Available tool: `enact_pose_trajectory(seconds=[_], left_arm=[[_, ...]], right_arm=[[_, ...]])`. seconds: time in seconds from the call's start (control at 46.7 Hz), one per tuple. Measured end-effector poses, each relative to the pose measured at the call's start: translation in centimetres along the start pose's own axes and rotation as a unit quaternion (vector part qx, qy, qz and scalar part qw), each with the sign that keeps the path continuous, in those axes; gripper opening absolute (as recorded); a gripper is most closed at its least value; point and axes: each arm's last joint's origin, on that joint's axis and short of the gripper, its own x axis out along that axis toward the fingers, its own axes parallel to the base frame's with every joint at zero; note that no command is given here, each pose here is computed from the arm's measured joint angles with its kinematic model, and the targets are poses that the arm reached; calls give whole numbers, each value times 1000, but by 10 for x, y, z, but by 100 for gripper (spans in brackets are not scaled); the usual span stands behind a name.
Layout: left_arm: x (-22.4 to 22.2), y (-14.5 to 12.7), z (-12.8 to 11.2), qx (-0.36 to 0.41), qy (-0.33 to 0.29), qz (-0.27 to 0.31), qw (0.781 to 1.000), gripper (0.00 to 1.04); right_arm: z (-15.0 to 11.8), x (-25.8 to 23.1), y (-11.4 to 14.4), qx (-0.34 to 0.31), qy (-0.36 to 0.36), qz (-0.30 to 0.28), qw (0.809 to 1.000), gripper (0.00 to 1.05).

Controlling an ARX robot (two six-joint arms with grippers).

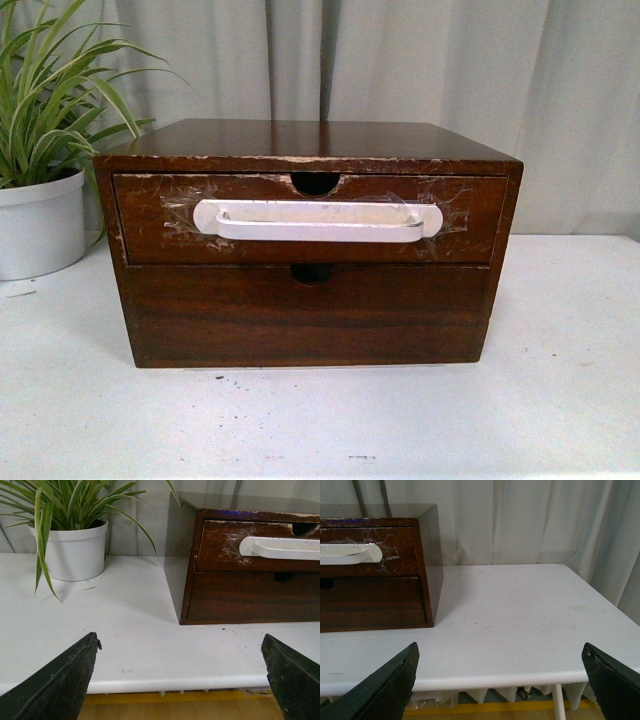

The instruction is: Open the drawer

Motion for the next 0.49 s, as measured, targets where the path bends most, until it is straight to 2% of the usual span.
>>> enact_pose_trajectory(seconds=[0.086, 0.128, 0.193, 0.3, 0.407, 0.492], left_arm=[[0, 0, 0, 0, 0, 0, 1000, 98], [0, 0, -1, -9, 22, -17, 1000, 98], [4, -2, 1, -28, 67, -72, 995, 98], [17, -7, 25, 6, 48, -143, 988, 98], [38, -22, 53, 83, 48, -243, 965, 98], [66, -39, 72, 156, 51, -320, 933, 98]], right_arm=[[0, 0, 0, 0, 2, 1, 1000, 96], [-1, 1, 1, -4, 43, 19, 999, 96], [4, 5, 2, -22, 70, 46, 996, 96], [27, 20, 2, -80, 92, 98, 988, 96], [57, 46, 4, -158, 113, 143, 970, 96], [75, 71, 14, -212, 133, 188, 950, 96]])
